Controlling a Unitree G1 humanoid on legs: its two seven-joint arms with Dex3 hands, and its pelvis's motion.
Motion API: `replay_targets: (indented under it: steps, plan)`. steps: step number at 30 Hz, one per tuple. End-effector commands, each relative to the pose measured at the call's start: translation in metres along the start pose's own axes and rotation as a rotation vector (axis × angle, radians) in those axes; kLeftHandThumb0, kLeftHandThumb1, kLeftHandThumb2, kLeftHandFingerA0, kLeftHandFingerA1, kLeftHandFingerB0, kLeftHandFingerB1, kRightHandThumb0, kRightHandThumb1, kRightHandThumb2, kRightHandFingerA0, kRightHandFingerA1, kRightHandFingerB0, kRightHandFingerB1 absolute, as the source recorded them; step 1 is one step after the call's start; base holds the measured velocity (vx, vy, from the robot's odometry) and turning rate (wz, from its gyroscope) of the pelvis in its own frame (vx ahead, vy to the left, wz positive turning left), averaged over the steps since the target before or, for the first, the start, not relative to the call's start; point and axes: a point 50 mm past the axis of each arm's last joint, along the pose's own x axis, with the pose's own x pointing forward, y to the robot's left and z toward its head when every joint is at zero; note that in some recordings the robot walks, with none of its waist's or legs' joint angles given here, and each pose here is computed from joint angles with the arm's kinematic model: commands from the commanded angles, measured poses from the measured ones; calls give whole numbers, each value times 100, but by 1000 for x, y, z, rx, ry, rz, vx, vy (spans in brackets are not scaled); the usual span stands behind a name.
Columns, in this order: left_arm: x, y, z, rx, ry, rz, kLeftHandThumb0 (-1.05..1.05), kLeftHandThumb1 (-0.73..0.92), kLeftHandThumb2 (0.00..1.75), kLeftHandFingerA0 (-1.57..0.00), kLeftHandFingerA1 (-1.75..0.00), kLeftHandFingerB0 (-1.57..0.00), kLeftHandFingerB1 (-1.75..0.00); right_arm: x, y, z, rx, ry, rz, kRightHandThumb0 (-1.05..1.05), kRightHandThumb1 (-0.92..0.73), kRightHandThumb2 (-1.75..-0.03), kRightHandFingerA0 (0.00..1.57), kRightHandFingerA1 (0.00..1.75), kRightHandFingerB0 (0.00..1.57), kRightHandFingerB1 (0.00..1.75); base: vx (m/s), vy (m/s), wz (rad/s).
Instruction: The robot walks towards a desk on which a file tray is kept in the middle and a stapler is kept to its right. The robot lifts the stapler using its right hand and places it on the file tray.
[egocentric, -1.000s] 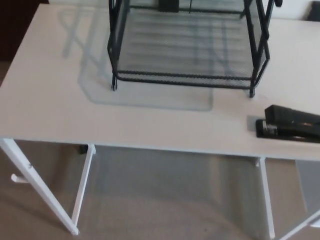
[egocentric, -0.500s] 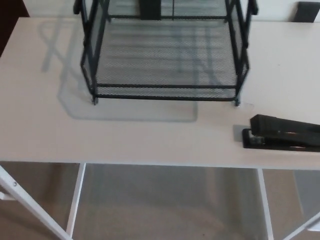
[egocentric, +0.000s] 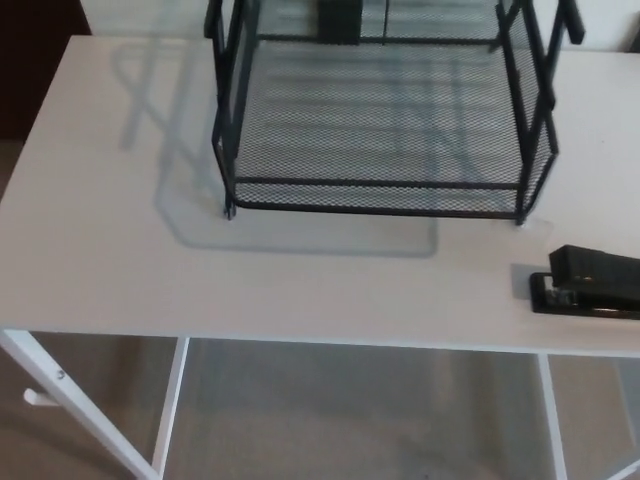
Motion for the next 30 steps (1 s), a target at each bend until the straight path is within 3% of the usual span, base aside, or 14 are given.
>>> replay_targets:
  steps: [1,2,9,10,13,14,15,16,17,23,24,28,29,30]
  plan:
    - [-5,28,-3,-273,-21,115,-59,69,94,-31,-53,-19,-46,-10,-32,56,55,-232,-97,-59,-40,-73,21,52,9,39,0,0,0]
    - [-5,30,-3,-262,-22,124,-55,85,65,-39,-42,-24,-34,-14,-36,65,41,-268,-92,-61,-40,-74,24,53,10,39,0,0,0]
    - [-12,30,10,-256,-70,100,-58,87,66,-35,-50,-31,-37,-28,-49,106,-24,-400,-159,-54,-40,-71,24,51,14,38,0,0,0]
    - [-12,28,10,-246,-68,93,-56,87,66,-36,-48,-31,-36,-32,-52,118,-39,-427,-163,-75,-41,-77,37,63,21,53,0,0,0]
    - [-13,26,11,-263,-67,93,-55,85,65,-36,-52,-31,-38,-40,-45,144,-147,-491,-161,-77,-36,-79,44,77,27,68,0,0,0]
    - [-13,25,11,-252,-68,91,-56,85,65,-35,-50,-30,-38,-42,-41,151,-150,-528,-135,-78,-46,-56,43,80,27,70,0,0,0]
    - [-13,25,12,-242,-64,91,-56,85,65,-37,-51,-31,-39,-45,-36,160,-162,-561,-92,-75,-36,-80,40,73,24,65,0,0,0]
    - [-14,25,12,-224,-59,93,-57,86,65,-37,-49,-29,-38,-50,-21,174,-202,-599,-30,-58,-47,-55,39,48,27,38,0,0,0]
    - [-14,25,11,-222,-55,94,-57,86,65,-37,-48,-29,-37,-54,-11,181,-226,-617,15,-56,-38,-73,30,51,19,42,0,0,0]
    - [-12,23,9,-238,-50,90,-56,85,65,-38,-47,-32,-37,-72,43,203,-511,-608,301,-55,-43,-69,15,43,11,35,0,0,0]
    - [-12,23,8,-243,-52,86,-59,80,68,-35,-48,-29,-38,-72,55,202,-556,-613,340,-32,-37,-92,3,50,0,48,0,0,0]
    - [-13,22,6,-243,-48,84,-58,79,67,-35,-48,-30,-38,-70,81,197,-739,-638,392,-35,-32,-91,3,50,0,49,0,0,0]
    - [-12,22,5,-220,-43,77,-56,86,65,-37,-46,-29,-36,-66,100,193,-819,-619,453,-72,-43,-73,6,42,5,31,0,0,0]
    - [-12,21,5,-214,-39,74,-57,86,65,-36,-47,-30,-36,-65,107,191,-835,-613,482,-64,-37,-77,8,48,5,31,0,0,0]
